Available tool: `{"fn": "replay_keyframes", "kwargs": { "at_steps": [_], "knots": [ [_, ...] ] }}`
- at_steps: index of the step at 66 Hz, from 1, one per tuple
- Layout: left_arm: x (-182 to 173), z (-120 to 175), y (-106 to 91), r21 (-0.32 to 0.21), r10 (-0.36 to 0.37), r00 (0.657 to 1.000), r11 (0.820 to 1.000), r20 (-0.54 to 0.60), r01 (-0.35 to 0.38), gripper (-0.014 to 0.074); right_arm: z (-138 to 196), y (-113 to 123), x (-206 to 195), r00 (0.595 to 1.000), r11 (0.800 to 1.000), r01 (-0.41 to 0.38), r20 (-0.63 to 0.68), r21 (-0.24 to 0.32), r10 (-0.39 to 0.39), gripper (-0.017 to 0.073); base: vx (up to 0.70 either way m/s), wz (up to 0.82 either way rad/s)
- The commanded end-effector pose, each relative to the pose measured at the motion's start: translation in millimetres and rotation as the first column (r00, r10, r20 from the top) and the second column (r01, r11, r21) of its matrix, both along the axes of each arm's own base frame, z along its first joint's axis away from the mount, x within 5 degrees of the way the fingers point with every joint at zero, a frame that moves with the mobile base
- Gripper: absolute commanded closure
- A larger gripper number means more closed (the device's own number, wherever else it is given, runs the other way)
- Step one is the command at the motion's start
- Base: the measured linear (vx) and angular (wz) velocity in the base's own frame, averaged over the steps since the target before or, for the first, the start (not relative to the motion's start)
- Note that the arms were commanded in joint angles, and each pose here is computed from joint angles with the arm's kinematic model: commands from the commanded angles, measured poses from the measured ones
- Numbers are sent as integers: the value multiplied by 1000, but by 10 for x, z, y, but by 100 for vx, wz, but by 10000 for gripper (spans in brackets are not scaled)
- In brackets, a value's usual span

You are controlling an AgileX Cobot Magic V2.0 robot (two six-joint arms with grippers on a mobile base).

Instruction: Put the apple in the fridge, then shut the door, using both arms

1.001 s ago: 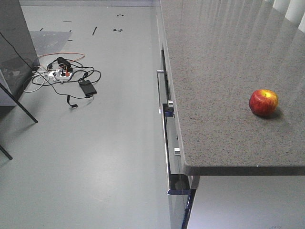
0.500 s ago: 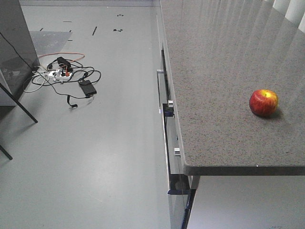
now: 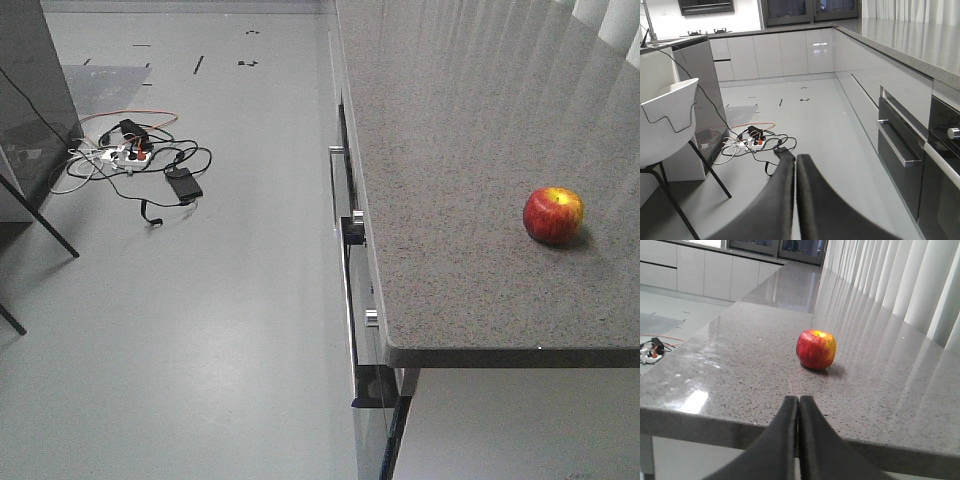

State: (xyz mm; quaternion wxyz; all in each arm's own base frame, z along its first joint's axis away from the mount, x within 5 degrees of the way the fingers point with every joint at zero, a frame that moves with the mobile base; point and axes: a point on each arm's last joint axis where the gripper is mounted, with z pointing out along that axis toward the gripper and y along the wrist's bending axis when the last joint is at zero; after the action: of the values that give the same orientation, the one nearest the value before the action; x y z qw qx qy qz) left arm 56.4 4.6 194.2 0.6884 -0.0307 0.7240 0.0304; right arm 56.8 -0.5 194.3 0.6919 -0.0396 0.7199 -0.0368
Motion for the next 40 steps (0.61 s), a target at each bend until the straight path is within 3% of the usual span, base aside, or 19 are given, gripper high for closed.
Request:
{"fn": "replay_keyframes", "kwargs": {
  "at_steps": [1, 4, 8, 19, 29, 40],
  "knots": [
    [-23, 153, -2, -1, -2, 994, 1000, 112, 3, 601, 92, 16, -8, 993, 990, -29, 114, 140, 13, 562, 0, 0],
    [-23, 153, -2, -1, -2, 994, 1000, 112, 3, 601, 112, 17, -9, 991, 971, -41, 134, 234, 9, 562, 0, 0],
    [-23, 153, -2, -1, -2, 994, 1000, 112, 3, 601, 137, 13, -12, 987, 933, -59, 160, 356, 1, 562, 0, 0],
    [-23, 153, -2, -1, -2, 994, 1000, 112, 3, 601, 182, -7, -19, 978, 828, -91, 204, 553, -29, 562, 0, 0],
    [-23, 153, -2, -1, -2, 994, 1000, 112, 3, 601, 267, -46, -39, 953, 773, -129, 292, 621, -75, 562, 0, 0],
    [-23, 153, -2, -1, -2, 994, 1000, 112, 3, 601, 308, -67, -52, 937, 760, -147, 336, 633, -99, 562, 0, 0]
  ]
}}
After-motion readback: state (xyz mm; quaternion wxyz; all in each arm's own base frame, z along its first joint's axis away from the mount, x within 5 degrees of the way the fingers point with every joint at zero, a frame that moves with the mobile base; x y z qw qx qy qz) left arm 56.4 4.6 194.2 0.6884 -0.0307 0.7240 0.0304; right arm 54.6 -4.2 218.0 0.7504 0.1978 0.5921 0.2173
